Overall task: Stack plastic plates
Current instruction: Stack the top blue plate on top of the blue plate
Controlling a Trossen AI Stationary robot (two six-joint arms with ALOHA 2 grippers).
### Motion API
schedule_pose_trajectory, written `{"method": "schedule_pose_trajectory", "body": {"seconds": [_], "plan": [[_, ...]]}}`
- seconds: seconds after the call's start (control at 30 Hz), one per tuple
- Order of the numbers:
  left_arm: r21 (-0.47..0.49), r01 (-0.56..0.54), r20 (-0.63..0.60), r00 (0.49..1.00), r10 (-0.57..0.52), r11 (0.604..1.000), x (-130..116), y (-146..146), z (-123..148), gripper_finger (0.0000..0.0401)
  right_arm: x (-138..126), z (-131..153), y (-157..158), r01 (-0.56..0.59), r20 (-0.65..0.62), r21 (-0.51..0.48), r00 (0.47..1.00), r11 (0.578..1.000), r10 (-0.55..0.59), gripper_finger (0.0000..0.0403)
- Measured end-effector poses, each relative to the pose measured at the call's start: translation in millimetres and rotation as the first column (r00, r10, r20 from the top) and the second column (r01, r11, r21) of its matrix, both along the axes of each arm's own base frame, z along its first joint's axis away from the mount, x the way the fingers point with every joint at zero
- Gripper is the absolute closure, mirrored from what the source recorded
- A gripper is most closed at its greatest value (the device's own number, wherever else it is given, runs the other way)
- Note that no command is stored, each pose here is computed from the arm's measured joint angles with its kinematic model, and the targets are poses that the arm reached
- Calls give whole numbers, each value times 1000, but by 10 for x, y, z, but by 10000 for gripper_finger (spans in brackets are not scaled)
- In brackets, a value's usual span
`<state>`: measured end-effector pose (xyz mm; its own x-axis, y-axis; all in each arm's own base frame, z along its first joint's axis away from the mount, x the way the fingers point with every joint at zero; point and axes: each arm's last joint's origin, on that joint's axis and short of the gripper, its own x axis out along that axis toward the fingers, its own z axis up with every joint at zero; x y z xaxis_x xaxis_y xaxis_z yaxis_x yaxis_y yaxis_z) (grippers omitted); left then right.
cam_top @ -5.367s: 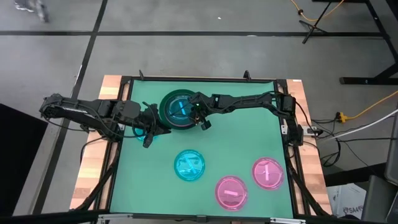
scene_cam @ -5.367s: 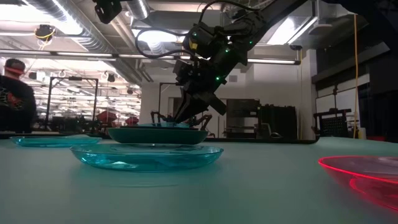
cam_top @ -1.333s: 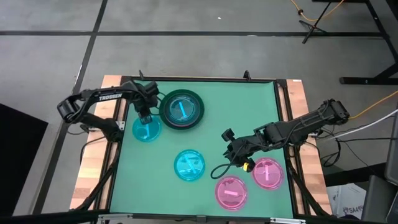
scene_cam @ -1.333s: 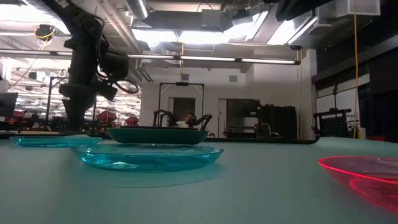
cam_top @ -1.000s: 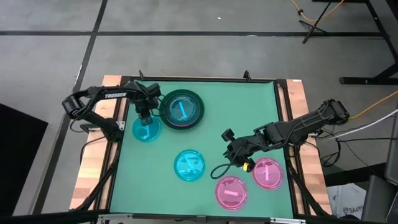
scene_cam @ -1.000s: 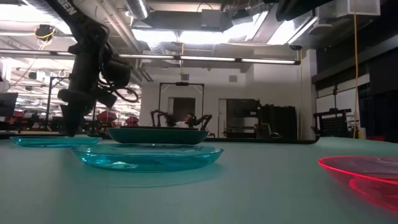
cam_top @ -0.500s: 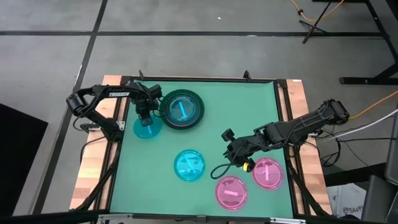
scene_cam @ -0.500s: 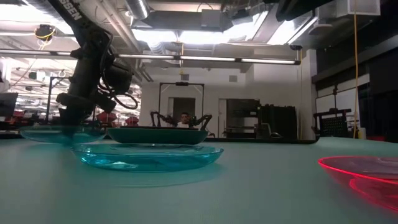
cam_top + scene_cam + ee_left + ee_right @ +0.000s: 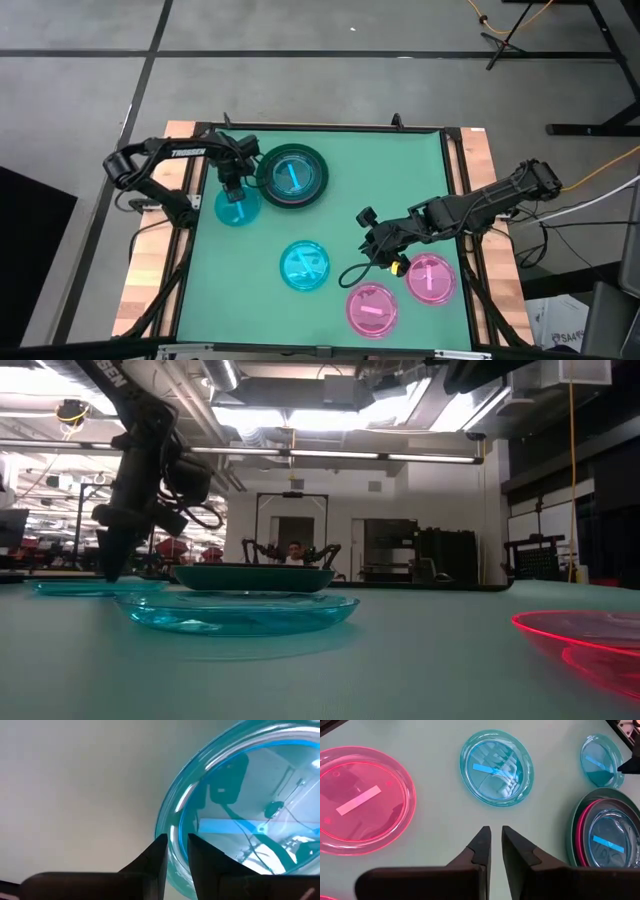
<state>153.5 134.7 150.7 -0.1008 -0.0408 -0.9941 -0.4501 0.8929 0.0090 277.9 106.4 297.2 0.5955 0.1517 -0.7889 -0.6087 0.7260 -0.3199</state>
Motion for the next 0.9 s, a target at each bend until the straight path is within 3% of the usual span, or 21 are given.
{"method": "schedule_pose_trajectory", "body": {"seconds": [0.9], "plan": [[98, -2, -7, 1000, 2, 995, 3, 32, 44, 335, 2, 0, -3, 7, 4, -10, 1000, 1000, -7, 366]]}}
